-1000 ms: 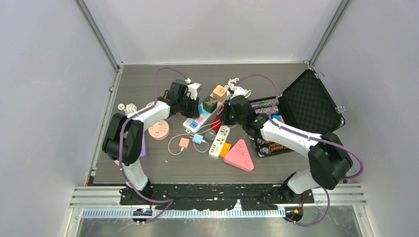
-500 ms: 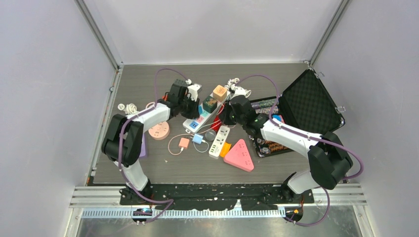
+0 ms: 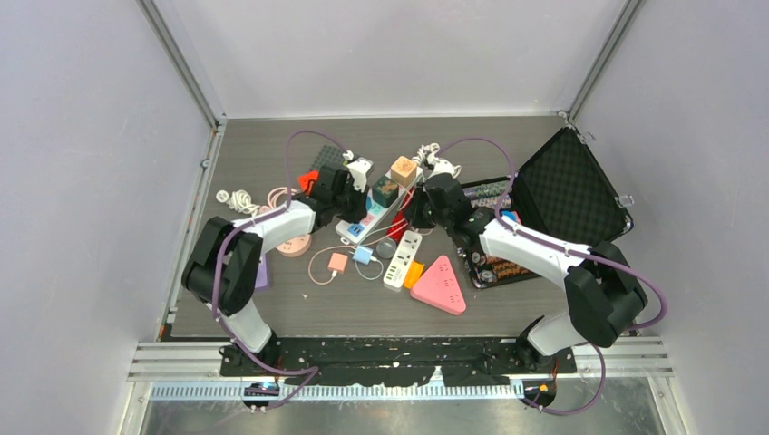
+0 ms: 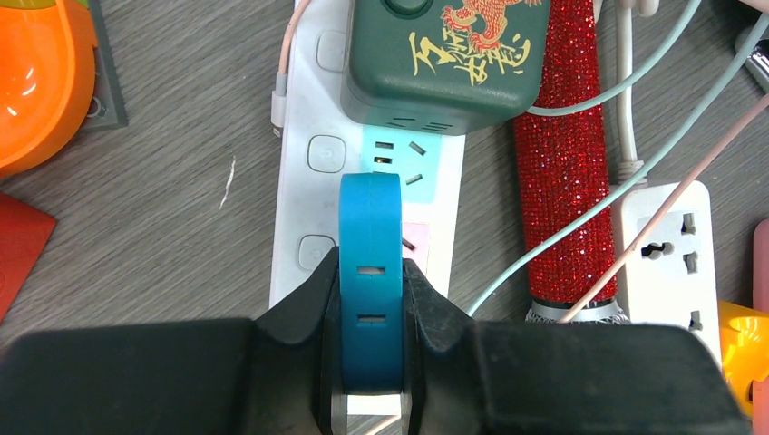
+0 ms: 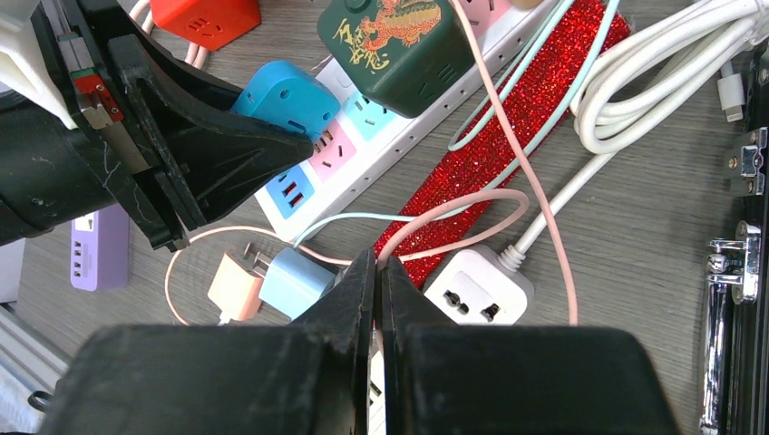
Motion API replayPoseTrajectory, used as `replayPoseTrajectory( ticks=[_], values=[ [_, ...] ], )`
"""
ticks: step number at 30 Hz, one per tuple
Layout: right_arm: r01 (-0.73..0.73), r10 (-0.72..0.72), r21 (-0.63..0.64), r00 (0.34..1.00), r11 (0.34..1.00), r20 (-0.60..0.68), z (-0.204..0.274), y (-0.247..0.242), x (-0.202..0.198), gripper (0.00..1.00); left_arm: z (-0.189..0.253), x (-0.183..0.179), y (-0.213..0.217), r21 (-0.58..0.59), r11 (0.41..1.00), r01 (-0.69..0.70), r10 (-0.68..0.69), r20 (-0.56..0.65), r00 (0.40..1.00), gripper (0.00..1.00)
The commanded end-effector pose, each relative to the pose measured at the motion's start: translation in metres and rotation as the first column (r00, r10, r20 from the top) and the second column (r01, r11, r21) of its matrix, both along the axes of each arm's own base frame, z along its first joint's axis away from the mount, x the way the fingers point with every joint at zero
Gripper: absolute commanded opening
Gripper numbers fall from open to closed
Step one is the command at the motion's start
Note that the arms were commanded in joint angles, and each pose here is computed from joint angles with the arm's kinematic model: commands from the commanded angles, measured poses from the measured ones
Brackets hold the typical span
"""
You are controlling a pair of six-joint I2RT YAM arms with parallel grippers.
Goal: Insert the plug
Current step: Insert the plug into the socket.
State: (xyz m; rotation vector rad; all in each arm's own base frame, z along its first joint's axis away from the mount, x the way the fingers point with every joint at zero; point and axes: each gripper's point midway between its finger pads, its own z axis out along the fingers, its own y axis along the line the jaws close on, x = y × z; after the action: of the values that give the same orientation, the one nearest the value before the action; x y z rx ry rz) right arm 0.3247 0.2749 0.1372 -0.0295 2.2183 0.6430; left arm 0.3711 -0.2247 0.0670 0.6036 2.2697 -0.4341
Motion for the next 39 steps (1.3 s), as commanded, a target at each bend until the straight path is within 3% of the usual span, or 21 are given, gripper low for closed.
replayPoseTrajectory(
  ticks=[1, 17, 28, 31, 39],
  values=[
    [0.018, -0.018, 0.022, 1.0, 1.0, -0.007, 0.002, -0.002, 0.002, 0.05, -0.037, -0.021, 0.018, 0.075, 0.996, -0.054, 0.061, -0.099, 0.993, 0.0],
    [0.023, -0.022, 0.031, 0.999, 0.999, -0.03, -0.002, -0.007, 0.002, 0.05, -0.056, -0.034, 0.019, 0.169, 0.985, -0.024, 0.036, -0.064, 0.997, 0.0],
    [0.015, -0.013, 0.047, 0.999, 0.999, -0.039, 0.0, -0.005, 0.002, 0.05, -0.056, -0.039, 0.017, 0.165, 0.983, -0.085, 0.112, -0.163, 0.98, 0.0],
    [0.013, -0.011, 0.051, 0.999, 0.999, -0.036, 0.002, -0.005, 0.003, 0.05, -0.055, -0.034, 0.023, 0.185, 0.975, -0.119, 0.146, -0.139, 0.98, 0.12],
    [0.002, -0.001, 0.06, 1.0, 0.998, -0.026, 0.009, -0.001, 0.005, 0.05, -0.022, -0.015, 0.012, 0.127, 0.987, -0.095, 0.098, -0.019, 0.995, 0.3]
  ],
)
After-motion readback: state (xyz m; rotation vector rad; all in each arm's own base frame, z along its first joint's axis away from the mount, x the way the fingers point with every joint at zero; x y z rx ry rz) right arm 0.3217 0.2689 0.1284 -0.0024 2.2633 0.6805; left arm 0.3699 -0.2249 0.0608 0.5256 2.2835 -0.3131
